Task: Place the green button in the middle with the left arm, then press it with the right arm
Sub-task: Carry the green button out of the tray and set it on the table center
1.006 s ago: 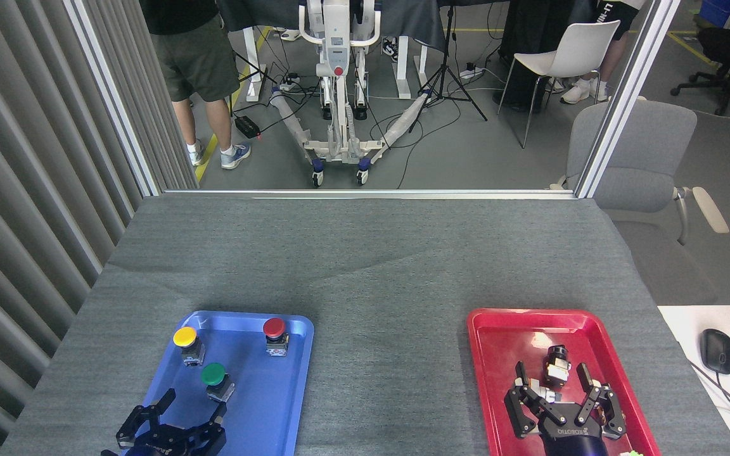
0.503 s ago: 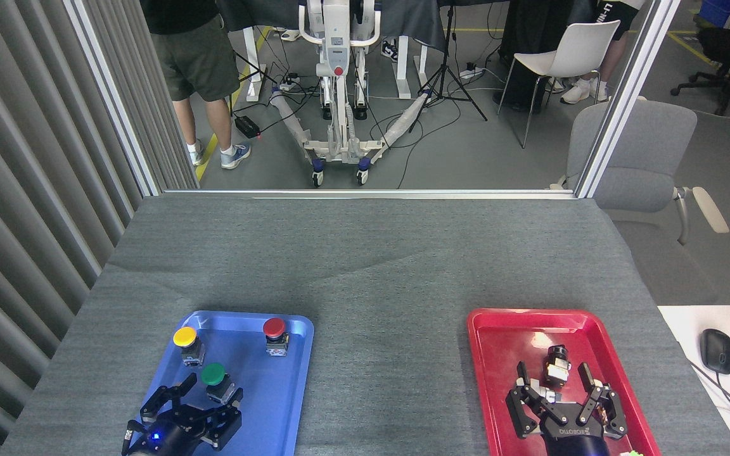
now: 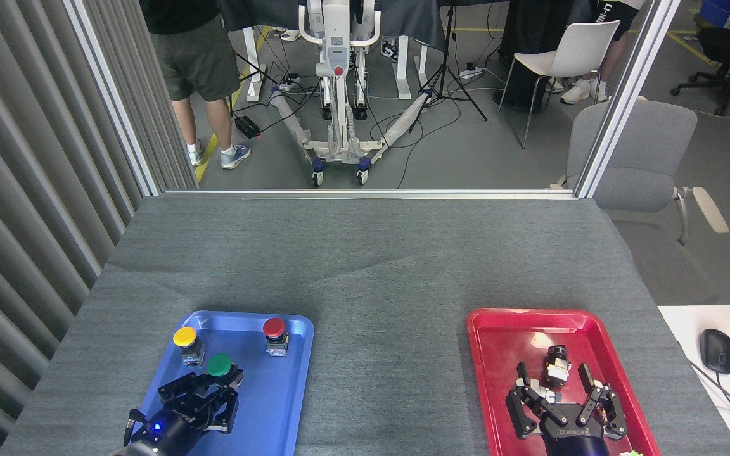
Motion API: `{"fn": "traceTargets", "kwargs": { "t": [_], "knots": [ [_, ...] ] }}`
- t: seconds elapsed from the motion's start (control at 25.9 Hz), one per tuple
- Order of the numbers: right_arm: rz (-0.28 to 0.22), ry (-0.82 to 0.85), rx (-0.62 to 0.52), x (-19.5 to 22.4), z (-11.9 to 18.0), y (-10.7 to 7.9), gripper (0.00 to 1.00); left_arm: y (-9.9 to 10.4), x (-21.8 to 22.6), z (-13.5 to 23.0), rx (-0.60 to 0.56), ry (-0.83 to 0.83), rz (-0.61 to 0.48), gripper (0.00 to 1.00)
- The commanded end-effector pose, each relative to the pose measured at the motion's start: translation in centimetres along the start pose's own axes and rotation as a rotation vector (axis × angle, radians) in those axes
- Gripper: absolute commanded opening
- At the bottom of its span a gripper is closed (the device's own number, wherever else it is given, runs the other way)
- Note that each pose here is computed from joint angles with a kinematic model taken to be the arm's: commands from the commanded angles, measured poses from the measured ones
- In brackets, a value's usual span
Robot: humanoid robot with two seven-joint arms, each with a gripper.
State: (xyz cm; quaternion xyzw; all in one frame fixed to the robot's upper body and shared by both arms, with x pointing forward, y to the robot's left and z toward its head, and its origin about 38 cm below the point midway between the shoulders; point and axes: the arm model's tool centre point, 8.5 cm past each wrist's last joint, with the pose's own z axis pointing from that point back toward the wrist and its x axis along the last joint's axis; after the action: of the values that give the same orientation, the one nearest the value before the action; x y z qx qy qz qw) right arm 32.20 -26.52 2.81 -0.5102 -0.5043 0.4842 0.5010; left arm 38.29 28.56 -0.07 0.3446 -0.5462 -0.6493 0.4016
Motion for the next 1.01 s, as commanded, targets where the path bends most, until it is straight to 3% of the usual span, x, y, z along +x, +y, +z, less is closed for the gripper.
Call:
{"fn": "traceTargets", "kwargs": {
  "t": [0.0, 0.15, 0.19, 0.31, 0.43, 0.7, 0.77, 0.97],
  "knots": [
    [-0.001, 0.0, 0.003, 0.0, 0.0, 0.0, 1.0, 4.0, 0.9, -0.9, 0.108, -0.059, -0.042, 0.0],
    [-0.002, 0.0, 0.003, 0.0, 0.0, 0.0, 1.0, 7.5, 7.7, -6.7, 0.192, -0.204, -0.043, 0.0],
    [-0.001, 0.0, 0.003, 0.0, 0.0, 0.0, 1.0, 7.4, 9.5, -8.1, 0.174, -0.243, -0.05, 0.0],
    [-0.002, 0.0, 0.003, 0.0, 0.0, 0.0, 1.0, 6.4, 14.9, -12.2, 0.097, -0.339, -0.062, 0.0],
    [0.001, -0.001, 0.003, 0.0, 0.0, 0.0, 1.0, 4.0, 19.3, -14.5, 0.002, -0.381, -0.047, 0.0],
    [0.001, -0.001, 0.003, 0.0, 0.0, 0.0, 1.0, 1.3, 19.9, -14.2, -0.061, -0.33, -0.046, 0.0],
    [-0.001, 0.0, 0.003, 0.0, 0.0, 0.0, 1.0, 0.8, 19.9, -14.1, -0.072, -0.318, -0.034, 0.08],
    [0.004, -0.001, 0.003, -0.1, 0.0, 0.0, 1.0, 0.9, 20.0, -14.0, -0.033, -0.307, -0.027, 0.43]
  ]
}}
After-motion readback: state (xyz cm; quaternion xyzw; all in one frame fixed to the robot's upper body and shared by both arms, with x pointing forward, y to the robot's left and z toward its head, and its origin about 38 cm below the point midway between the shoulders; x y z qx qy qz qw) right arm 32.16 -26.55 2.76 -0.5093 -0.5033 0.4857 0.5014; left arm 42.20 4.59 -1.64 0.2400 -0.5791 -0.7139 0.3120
